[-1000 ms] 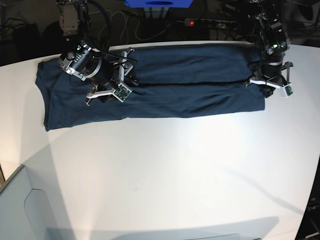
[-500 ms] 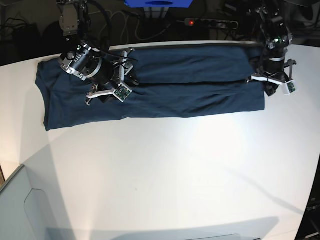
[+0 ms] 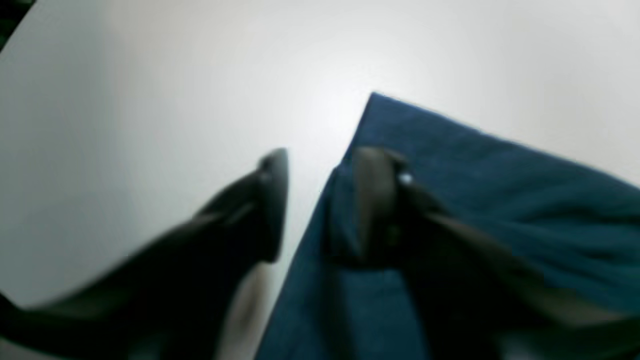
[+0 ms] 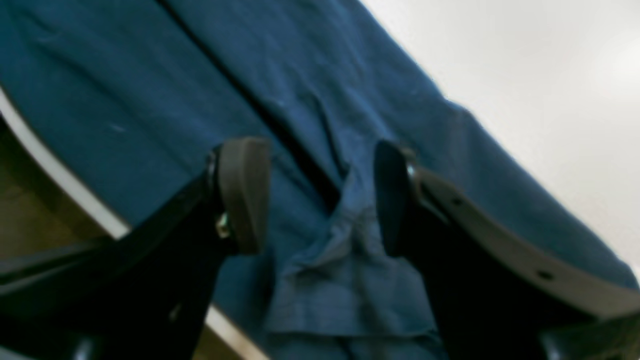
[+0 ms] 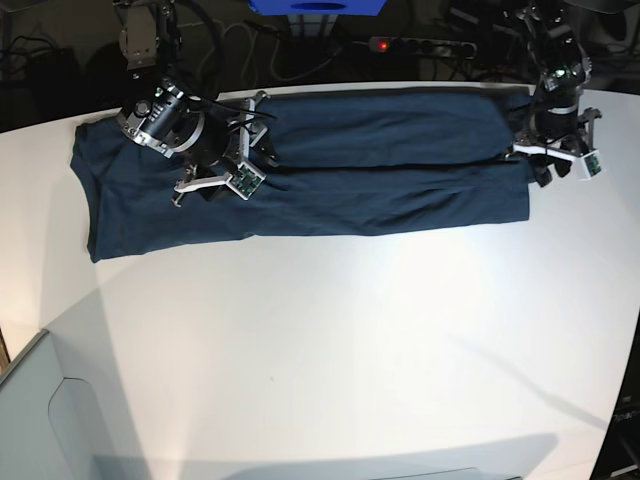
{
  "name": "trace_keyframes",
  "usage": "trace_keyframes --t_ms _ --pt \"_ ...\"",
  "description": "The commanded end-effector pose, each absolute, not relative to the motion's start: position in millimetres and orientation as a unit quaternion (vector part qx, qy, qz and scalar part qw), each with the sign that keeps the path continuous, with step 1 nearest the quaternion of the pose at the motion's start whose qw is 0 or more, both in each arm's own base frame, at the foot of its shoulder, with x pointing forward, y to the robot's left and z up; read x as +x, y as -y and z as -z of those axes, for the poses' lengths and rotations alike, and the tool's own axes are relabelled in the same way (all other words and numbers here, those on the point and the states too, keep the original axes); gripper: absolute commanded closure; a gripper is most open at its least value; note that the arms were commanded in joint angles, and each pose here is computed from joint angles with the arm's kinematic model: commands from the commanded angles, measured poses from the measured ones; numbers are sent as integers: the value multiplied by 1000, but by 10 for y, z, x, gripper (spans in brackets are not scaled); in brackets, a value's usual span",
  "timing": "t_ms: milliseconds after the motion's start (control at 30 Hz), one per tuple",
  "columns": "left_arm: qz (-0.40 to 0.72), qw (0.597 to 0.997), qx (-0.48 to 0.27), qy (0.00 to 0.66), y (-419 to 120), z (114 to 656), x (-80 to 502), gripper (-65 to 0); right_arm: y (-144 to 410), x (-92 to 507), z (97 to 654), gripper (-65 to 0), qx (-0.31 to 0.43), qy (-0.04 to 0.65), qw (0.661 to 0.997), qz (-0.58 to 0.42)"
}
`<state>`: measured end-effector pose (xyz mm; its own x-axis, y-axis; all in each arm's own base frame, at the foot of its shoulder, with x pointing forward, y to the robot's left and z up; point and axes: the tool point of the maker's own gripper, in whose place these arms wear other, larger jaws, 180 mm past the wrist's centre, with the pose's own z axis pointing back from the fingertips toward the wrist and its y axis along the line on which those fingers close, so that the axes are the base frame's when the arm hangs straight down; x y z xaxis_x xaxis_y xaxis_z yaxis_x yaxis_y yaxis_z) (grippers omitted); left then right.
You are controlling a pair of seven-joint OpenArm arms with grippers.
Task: Fold the T-shirt properly
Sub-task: 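Grasp the strip's other end with the left gripper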
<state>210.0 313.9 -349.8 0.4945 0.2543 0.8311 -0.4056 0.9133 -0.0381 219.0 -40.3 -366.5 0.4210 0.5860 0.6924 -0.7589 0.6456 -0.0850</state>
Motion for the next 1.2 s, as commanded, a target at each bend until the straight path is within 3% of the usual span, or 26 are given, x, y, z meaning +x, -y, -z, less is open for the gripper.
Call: trace_keyframes --t_ms 0,567,667,800,1167 --pt "-184 851 87 485 -3177 3378 2182 -280 355 2229 3564 -316 129 375 822 -407" --pt "-184 862 44 470 -2956 3660 2444 -287 359 2218 3572 -316 129 374 823 -408" --pt "-184 862 44 470 -2956 3660 2444 -194 359 2218 3572 -316 129 374 823 -408" --pt "-184 862 46 470 -2963 3657 2443 0 359 2229 3566 -316 129 375 822 -408" --pt "-181 870 53 456 -2975 3720 2269 0 361 2252 3548 -316 126 378 821 -408"
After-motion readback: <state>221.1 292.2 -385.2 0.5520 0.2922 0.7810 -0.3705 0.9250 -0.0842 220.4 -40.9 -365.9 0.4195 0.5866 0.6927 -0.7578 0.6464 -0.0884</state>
